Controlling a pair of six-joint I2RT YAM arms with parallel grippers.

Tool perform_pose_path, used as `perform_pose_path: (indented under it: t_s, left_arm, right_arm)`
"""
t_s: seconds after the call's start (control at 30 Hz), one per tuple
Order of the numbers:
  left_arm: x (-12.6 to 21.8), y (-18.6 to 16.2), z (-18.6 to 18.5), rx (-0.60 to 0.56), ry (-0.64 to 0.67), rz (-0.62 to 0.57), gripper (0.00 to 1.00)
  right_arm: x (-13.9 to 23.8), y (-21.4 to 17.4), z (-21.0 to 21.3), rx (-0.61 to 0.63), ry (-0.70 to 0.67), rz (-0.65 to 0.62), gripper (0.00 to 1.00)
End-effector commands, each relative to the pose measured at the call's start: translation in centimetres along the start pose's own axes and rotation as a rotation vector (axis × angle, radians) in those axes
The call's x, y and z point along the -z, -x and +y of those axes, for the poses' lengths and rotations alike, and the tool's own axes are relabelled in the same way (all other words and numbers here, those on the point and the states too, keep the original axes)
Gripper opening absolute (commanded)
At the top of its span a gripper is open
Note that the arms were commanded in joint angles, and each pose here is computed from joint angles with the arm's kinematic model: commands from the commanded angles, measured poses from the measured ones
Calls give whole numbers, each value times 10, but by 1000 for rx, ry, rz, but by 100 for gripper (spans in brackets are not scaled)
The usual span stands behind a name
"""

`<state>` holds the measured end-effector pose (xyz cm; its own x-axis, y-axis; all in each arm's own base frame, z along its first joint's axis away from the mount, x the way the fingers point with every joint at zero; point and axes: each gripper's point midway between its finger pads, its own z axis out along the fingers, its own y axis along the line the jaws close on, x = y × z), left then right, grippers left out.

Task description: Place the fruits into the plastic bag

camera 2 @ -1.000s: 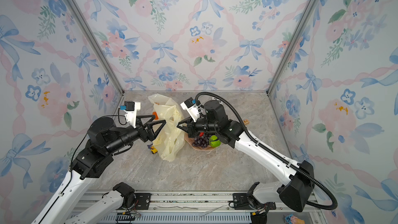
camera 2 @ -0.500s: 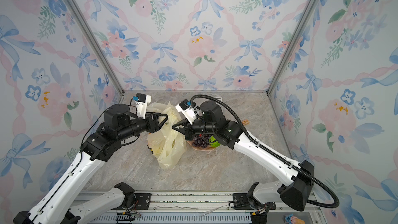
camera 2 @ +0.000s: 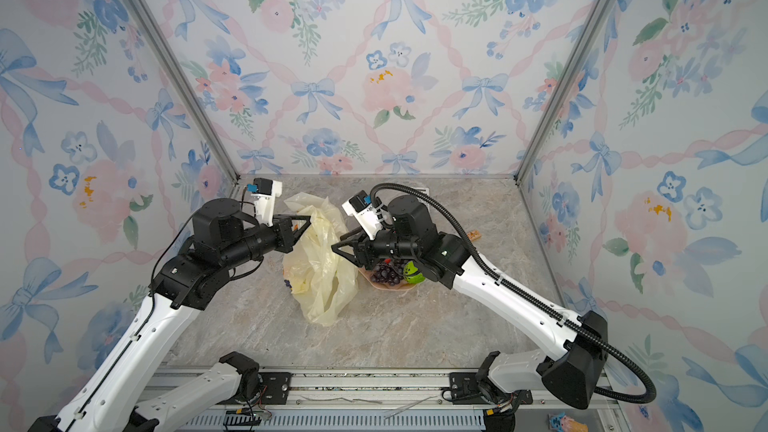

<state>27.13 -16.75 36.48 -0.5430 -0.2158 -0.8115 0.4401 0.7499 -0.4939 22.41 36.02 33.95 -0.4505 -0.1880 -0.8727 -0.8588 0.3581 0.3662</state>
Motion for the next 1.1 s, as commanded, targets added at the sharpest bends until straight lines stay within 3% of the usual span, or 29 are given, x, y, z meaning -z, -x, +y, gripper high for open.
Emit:
perform_pose_path:
  t_s: [0.0,0.2,0.3,0.6,0.8,0.9,0.93,1.07]
  left_arm:
    - [7,0,-5,12,-53,-1,0]
    - [8,-3,-13,39,-171,10,0]
    - [11,-3,-12,51,-187,14,0]
    - [13,-4,-15,98,-233,8,0]
    - [15,-5,-19,100,-253,16,0]
    - [14,-7,-18,101,-256,24,0]
    - [13,-8,-18,102,-256,28,0]
    - [13,-7,-12,97,-241,20,0]
  right_arm:
    - [22,-1,-9,-54,-98,-13,83]
    - [56,-24,-18,-51,-223,-1,98]
    - [57,-38,-12,-18,-215,52,98]
    - [8,-59,20,172,-215,153,98]
    - [-25,-60,9,240,-277,216,97]
    - [-31,-56,5,251,-300,201,87]
    - [-31,-53,4,250,-310,187,78]
    - [-19,-43,-4,234,-372,133,20]
